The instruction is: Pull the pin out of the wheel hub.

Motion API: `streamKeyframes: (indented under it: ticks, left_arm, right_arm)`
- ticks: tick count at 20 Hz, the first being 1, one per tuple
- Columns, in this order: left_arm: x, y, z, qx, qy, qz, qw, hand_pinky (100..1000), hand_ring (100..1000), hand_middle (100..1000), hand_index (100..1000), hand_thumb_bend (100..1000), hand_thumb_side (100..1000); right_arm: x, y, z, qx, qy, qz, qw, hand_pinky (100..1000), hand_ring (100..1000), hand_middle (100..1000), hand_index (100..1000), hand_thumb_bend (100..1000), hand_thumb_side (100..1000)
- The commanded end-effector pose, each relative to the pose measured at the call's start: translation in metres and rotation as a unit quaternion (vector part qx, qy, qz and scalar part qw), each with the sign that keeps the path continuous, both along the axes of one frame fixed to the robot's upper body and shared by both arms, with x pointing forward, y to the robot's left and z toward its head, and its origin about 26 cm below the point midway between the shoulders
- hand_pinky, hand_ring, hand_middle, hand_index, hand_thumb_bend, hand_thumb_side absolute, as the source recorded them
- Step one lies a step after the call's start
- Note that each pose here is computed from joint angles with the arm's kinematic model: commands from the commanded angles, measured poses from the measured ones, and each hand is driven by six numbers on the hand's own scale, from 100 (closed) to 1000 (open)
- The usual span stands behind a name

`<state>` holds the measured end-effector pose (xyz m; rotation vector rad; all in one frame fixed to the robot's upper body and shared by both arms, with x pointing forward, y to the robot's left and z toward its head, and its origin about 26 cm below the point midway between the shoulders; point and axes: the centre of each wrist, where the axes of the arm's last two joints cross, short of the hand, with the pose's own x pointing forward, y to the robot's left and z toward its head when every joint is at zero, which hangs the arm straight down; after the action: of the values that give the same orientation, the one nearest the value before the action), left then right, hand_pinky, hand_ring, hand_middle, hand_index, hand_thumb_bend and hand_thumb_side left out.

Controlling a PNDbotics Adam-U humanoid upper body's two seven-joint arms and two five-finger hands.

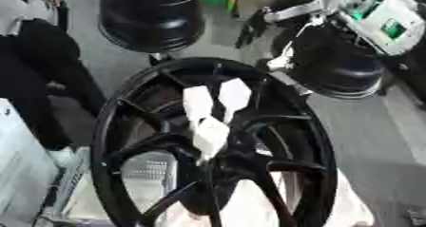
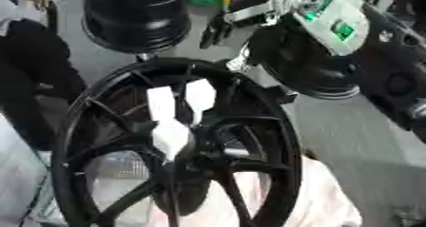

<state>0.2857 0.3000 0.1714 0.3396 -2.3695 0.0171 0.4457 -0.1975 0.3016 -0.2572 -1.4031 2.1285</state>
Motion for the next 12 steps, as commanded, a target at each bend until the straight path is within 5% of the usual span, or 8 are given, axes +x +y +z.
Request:
streamKeyframes:
  ticks: [1, 12]
  left_arm:
    - [-0.001, 0.003, 0.011, 0.013, -0.017, 0.004, 1.000, 768, 958, 753, 811, 108, 692]
    - [-0.001, 0.005, 0.012, 0.012, -0.020, 0.011, 1.000, 769, 957, 753, 811, 109, 690]
  right_arm:
    - [0.000, -0.005, 0.015, 0.006, -0.008, 0.005, 1.000, 886, 880, 843, 888, 211, 424]
    - [-0.004, 0.009, 0.010, -0.004, -0.004, 0.041, 0.999, 890, 881, 829, 892, 225, 446]
